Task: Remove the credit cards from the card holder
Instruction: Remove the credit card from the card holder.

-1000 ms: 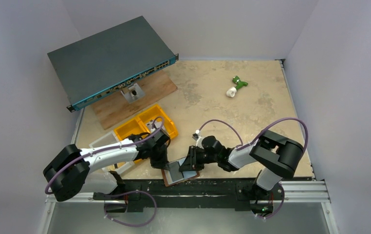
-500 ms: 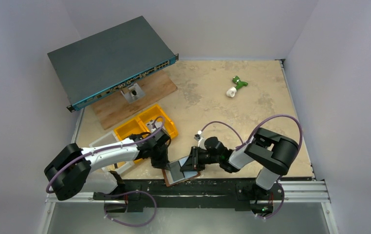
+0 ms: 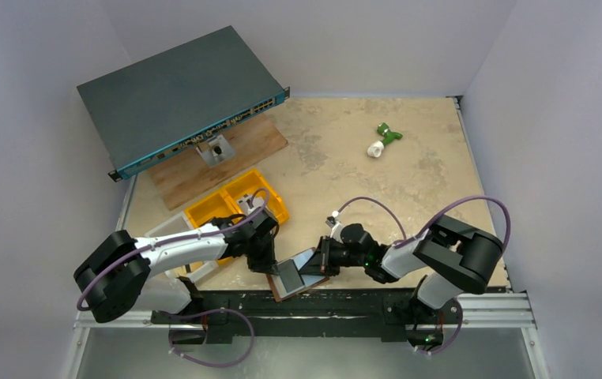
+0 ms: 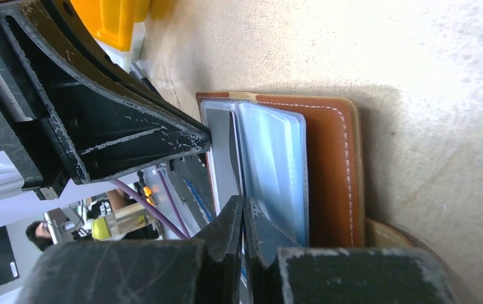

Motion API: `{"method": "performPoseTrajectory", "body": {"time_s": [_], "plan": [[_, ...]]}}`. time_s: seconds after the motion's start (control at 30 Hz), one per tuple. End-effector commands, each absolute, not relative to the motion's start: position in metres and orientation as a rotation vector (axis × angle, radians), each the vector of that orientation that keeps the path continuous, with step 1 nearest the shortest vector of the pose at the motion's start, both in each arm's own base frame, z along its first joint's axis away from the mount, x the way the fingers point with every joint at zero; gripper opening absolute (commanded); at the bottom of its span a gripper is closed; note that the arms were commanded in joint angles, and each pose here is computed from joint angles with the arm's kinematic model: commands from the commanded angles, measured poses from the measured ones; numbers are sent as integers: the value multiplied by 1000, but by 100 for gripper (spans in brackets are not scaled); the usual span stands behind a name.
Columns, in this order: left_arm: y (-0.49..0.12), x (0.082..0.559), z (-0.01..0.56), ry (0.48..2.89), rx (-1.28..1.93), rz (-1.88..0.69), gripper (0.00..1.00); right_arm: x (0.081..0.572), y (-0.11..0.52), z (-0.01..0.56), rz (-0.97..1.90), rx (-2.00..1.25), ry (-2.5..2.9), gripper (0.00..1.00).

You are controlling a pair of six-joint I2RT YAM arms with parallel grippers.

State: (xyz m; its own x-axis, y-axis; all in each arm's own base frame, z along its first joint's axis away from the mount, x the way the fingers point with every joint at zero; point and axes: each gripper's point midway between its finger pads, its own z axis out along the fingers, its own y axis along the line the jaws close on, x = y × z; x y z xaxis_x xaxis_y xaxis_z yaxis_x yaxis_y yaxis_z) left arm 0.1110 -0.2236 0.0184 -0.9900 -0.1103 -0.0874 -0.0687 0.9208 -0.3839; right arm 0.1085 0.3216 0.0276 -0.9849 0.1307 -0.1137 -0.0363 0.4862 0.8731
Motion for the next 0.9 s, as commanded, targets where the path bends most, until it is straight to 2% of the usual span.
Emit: {"method": "performPoseTrajectory", "body": {"time_s": [0.0, 0.17, 0.3, 0.37, 0.5, 0.63, 0.87], "plan": [[-184, 102, -10, 3021, -149, -316, 0, 118, 312, 25, 1436, 157, 2546, 0], [-185, 103, -10, 3019, -144, -322, 0, 116, 313, 26, 1440, 120, 2546, 1], [-188, 104, -10, 3024, -129, -333, 0, 116, 325, 31, 1501, 46, 2526, 17], [-189, 104, -10, 3026, -124, -339, 0, 115, 328, 34, 1531, 26, 2517, 21], [-193, 105, -10, 3024, -122, -356, 0, 113, 333, 36, 1554, -9, 2514, 21], [-197, 108, -8, 3020, -113, -373, 0, 113, 334, 33, 1550, -16, 2527, 11], [-201, 109, -7, 3023, -87, -389, 0, 112, 337, 33, 1574, -26, 2528, 9]]}}
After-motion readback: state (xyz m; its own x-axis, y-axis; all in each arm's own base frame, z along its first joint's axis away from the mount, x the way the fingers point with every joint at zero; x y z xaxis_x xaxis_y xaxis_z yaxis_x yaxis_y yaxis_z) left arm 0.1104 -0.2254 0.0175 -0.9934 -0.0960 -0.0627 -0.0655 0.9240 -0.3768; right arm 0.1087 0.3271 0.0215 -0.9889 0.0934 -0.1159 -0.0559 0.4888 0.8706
